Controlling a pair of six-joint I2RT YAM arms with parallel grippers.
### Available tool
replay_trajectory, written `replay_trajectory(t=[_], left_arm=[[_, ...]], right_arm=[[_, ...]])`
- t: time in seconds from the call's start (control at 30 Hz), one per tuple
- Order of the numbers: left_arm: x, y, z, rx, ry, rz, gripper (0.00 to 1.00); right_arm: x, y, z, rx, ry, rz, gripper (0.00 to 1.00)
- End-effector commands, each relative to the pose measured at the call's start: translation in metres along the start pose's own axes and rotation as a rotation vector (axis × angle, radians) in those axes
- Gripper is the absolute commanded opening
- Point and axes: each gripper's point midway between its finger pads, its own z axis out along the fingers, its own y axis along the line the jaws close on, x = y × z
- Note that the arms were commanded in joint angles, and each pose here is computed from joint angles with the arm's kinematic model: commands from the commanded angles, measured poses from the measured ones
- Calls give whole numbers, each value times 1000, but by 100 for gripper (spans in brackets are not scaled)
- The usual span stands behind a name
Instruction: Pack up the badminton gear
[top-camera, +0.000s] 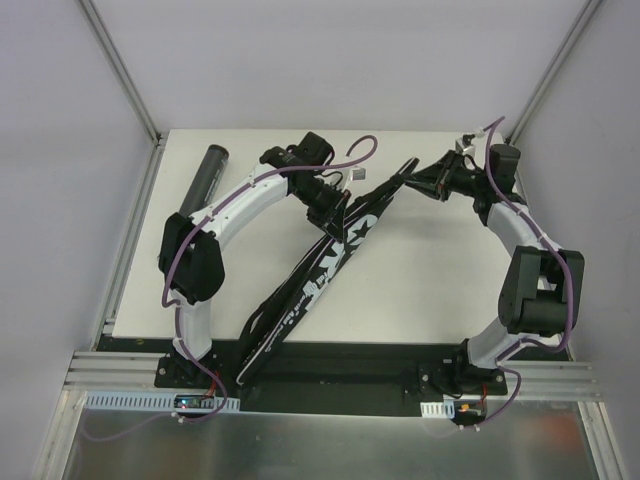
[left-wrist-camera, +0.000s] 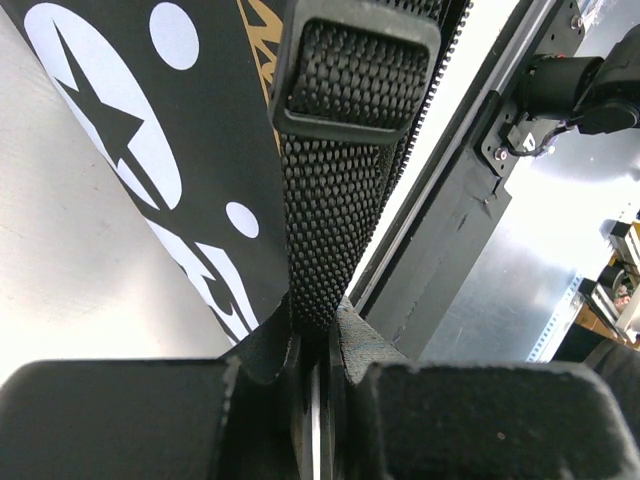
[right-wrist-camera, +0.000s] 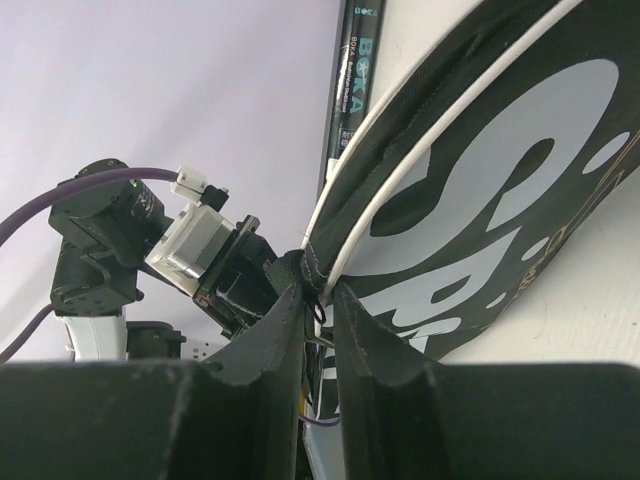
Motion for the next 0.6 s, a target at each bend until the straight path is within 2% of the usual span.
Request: replay_trajectory(t=[0.0, 0.27, 0.4, 0.57], left_arm=[[-5, -14, -6, 45, -9, -1, 0], [-4, -12, -4, 43, -4, -5, 0], [-3, -11, -5, 41, -3, -8, 0], [-4, -9, -4, 32, -2, -11, 0]], right_arm=[[6, 16, -2, -44, 16, -55, 19], [10, 19, -5, -49, 12, -60, 20], [9, 18, -3, -49, 12, -48, 1], [11, 23, -6, -53, 4, -44, 1]])
